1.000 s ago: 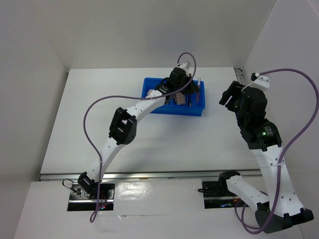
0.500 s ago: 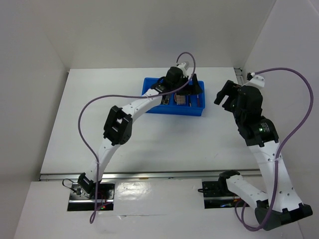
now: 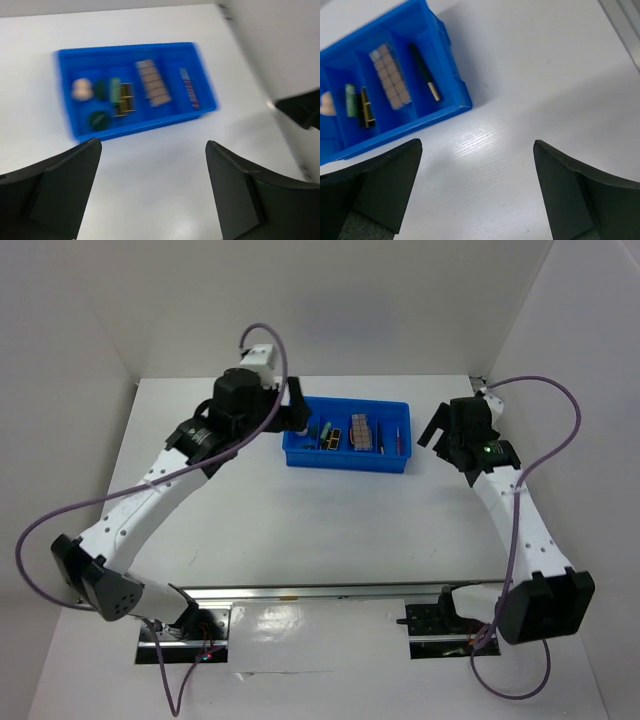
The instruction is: Organize the makeup
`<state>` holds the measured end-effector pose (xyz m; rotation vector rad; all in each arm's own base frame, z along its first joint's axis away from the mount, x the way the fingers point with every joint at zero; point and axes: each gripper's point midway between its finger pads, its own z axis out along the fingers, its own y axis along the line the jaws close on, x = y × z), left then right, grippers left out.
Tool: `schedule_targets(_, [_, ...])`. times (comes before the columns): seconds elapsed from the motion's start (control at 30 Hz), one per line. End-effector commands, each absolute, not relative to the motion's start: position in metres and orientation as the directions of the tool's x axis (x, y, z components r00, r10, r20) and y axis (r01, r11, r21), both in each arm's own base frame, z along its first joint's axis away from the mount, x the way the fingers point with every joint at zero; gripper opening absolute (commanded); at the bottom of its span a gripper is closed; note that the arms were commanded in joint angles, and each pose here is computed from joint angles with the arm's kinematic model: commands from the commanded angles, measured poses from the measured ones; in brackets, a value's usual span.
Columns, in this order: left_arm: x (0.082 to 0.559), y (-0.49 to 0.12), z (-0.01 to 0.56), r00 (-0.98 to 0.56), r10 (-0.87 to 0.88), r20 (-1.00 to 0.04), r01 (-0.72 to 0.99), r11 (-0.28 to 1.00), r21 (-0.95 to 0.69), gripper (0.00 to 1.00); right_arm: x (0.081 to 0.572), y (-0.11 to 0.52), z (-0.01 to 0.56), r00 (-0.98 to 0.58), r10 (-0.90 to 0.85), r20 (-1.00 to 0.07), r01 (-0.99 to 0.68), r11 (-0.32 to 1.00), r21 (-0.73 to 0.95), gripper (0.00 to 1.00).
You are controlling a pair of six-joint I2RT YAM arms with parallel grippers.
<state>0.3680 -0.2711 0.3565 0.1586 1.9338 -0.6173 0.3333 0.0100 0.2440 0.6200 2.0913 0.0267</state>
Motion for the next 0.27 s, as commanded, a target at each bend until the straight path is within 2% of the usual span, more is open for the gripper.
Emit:
schedule_targets(0.0, [0.365,-0.172,0.269,-0.560,-0.081,-0.824,0.080,0.985,-0.151,1.00,0.339,0.013,0.218,-0.505,0.509,-0.697,0.466,0.841,0.277,1.00])
schedule_targets(0.13, [0.343,-0.119,0.249,-0.592,-0.130,-0.795,-0.027,0.990,-0.142,1.00,0.345,0.019,0.205,-0.526,0.511,-0.679,0.451,0.845,0.287,1.00])
schedule_targets(0.23, [0.330,-0.111,0.249,-0.597,-0.153,-0.788,-0.030,0.985,-0.168,1.00,0.344,0.020,0.209,-0.500,0.504,-0.704,0.423,0.852,0.310,1.00])
